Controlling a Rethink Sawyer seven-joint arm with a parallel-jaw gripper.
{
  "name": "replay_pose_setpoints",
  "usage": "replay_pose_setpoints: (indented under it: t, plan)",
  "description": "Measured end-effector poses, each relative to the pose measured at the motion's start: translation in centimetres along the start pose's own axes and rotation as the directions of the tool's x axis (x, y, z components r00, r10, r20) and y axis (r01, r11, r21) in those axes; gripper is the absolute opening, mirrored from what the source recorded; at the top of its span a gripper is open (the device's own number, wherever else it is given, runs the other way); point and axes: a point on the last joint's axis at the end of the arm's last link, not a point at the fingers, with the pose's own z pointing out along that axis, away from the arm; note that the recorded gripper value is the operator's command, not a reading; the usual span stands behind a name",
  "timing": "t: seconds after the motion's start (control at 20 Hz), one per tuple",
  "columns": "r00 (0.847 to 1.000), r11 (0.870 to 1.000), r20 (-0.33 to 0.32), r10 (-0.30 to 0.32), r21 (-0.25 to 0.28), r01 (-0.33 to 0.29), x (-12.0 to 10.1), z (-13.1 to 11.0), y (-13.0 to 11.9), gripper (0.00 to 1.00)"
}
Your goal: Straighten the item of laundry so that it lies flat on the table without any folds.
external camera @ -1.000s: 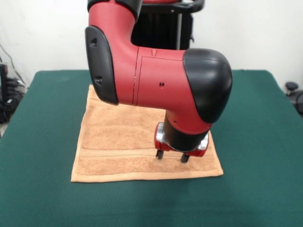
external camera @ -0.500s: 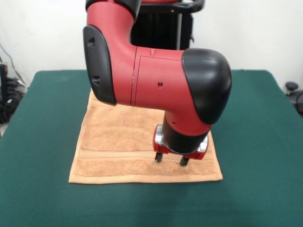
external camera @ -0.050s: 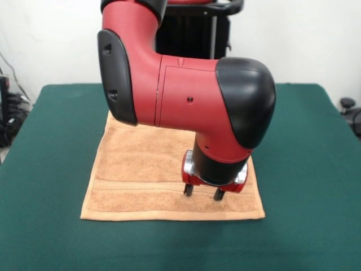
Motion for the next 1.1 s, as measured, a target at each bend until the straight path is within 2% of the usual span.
replay_pose_setpoints:
  t: [1.1]
  plan:
    - [1.000,1.000,0.007,0.005,-0.007,-0.005,-0.19,-0.07,-0.11,1.00]
